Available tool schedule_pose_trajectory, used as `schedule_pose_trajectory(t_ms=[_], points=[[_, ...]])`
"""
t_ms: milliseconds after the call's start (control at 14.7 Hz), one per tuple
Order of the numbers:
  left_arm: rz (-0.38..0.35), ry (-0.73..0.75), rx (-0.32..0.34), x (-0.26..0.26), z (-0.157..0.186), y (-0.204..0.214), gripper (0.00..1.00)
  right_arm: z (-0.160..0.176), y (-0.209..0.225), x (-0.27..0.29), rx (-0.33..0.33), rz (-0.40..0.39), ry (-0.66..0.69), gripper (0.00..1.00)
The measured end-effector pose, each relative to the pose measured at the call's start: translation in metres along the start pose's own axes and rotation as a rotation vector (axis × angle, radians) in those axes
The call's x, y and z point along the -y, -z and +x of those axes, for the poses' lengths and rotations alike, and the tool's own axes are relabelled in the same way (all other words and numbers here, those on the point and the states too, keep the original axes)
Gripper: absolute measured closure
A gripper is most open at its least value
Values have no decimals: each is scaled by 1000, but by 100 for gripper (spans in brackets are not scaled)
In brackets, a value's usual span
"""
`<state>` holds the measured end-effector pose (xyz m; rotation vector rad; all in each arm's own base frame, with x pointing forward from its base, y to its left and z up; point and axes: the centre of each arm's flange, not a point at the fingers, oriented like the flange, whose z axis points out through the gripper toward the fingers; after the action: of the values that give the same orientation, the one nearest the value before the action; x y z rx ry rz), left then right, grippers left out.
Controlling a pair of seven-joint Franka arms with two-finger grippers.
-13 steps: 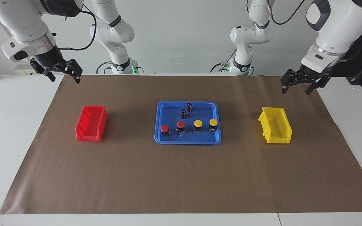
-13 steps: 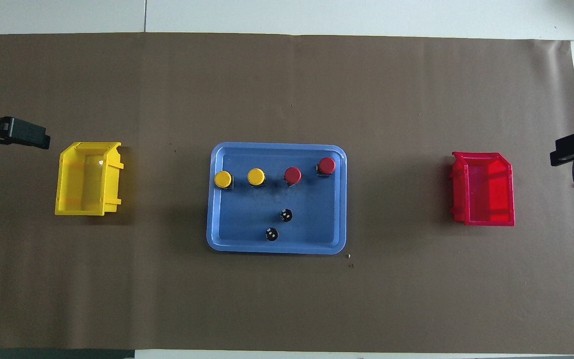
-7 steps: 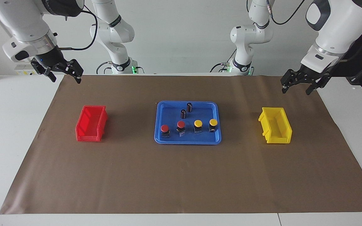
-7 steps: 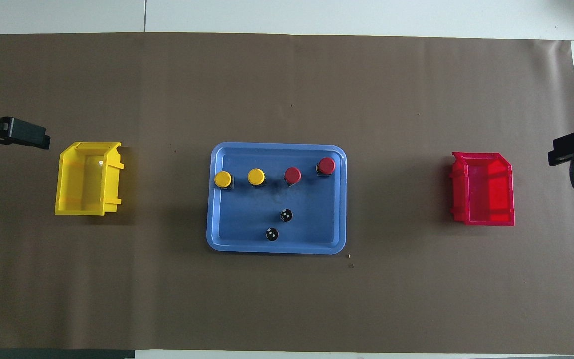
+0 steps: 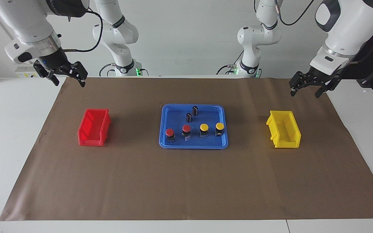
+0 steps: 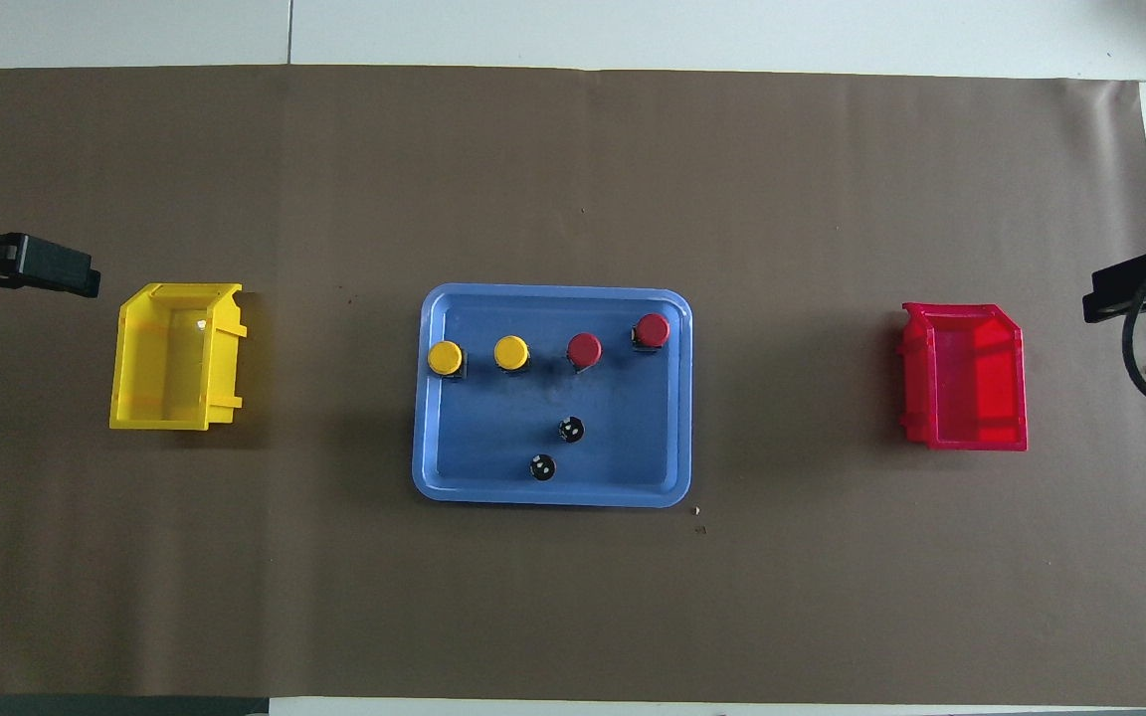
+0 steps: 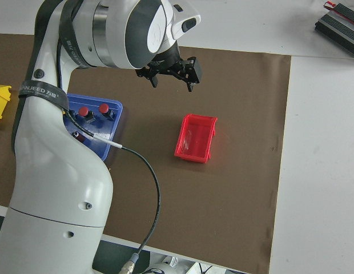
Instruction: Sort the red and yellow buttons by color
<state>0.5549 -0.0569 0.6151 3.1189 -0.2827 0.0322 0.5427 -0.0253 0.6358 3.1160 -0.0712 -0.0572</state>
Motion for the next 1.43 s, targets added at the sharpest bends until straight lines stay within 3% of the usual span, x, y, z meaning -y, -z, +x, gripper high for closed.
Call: schedule_pose_trajectory(t_ms=[272,476,680,883,1087,1427], points=[[0,0,0,0,0,0,0,4,3,53,-22,18,18,0],[0,0,0,0,0,0,0,18,-17,153,-15,30,44,0],[0,0,0,0,0,0,0,53,-79,257,-79,57,26,0],[0,0,0,0,0,0,0,67,-171,326,-94,57,24,0],[0,0,0,0,0,0,0,70,-231,340,-70,31,40,4],[1,-5,-8,-3,1,1,0,56,-260,336,-51,19,47,20]])
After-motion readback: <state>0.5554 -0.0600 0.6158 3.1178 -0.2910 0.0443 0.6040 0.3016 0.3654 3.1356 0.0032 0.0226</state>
